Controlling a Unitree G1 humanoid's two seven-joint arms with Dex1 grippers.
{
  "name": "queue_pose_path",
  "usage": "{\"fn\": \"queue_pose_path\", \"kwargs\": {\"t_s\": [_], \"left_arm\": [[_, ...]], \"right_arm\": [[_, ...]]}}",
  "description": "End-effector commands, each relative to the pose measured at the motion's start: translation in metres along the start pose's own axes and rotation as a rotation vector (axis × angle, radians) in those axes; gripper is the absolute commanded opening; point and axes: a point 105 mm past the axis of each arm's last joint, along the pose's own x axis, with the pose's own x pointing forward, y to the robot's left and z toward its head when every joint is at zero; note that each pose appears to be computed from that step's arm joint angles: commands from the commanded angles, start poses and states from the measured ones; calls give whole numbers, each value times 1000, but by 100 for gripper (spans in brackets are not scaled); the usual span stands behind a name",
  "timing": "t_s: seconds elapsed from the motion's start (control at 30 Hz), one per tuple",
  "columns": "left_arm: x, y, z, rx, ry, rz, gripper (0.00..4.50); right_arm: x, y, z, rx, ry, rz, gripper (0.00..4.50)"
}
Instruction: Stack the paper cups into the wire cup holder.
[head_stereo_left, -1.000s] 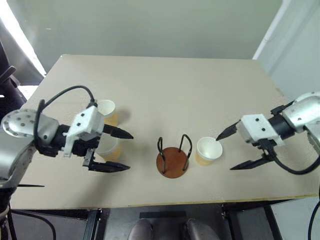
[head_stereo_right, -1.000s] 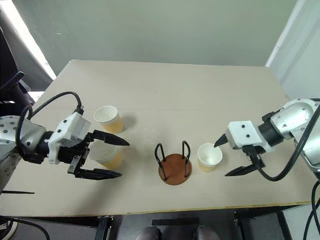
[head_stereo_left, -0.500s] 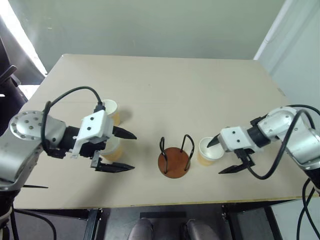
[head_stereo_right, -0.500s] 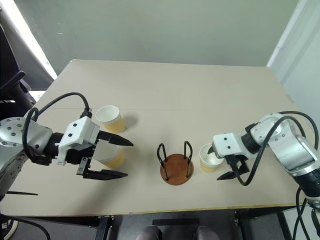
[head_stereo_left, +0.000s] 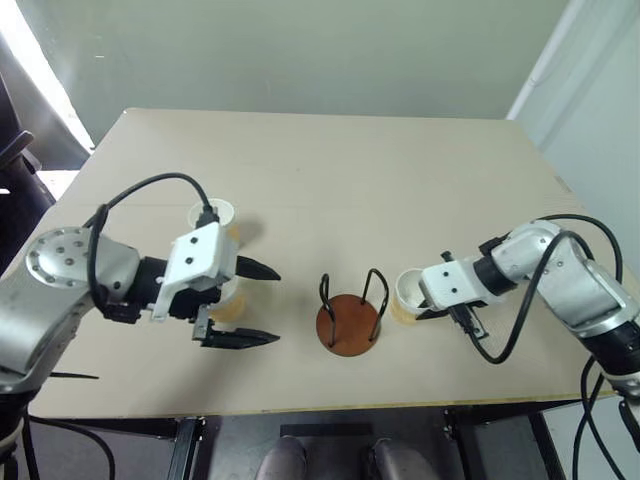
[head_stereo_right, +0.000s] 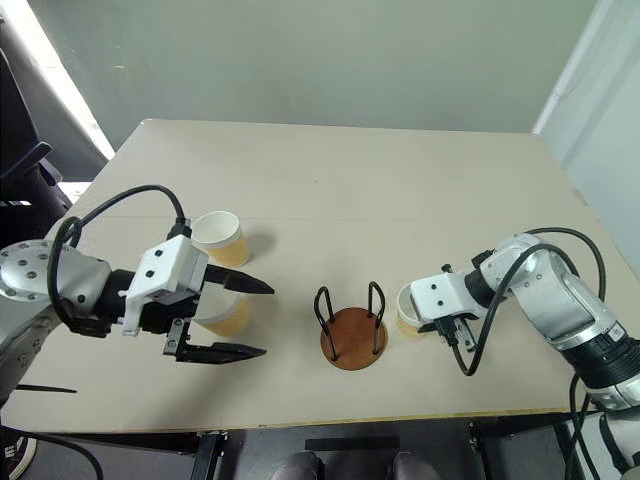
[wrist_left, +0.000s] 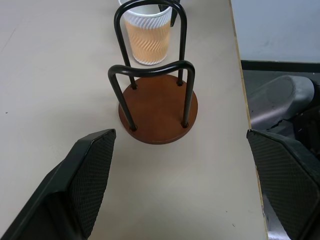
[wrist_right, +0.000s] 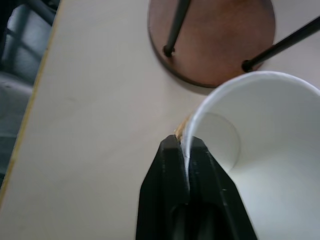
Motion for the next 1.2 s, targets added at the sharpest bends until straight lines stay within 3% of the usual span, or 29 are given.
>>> {"fn": "queue_pose_path", "kwargs": {"t_s": [0.03,0.2,0.33,0.43,0.63,1.17,1.2], "left_arm": [[-12,5,9,44,-13,39,450],[-17,7,5,39,-5,60,450],[-17,10,6,40,-20,69,450],[-16,10,7,39,-30,67,450],[-16,10,6,40,-26,74,450],[-20,5,4,25,-13,101,450],[-20,5,4,24,-13,102,450]], "right_arm": [[-26,-1,4,-6,-13,-14,5],[-81,-16,14,-12,-26,-114,5],[-109,-34,64,-132,-178,-162,5],[-107,-35,91,-220,-249,-124,5],[-82,-34,108,-284,-289,-46,5],[-41,-30,102,-331,-243,22,5],[-40,-30,101,-332,-237,24,22]]}}
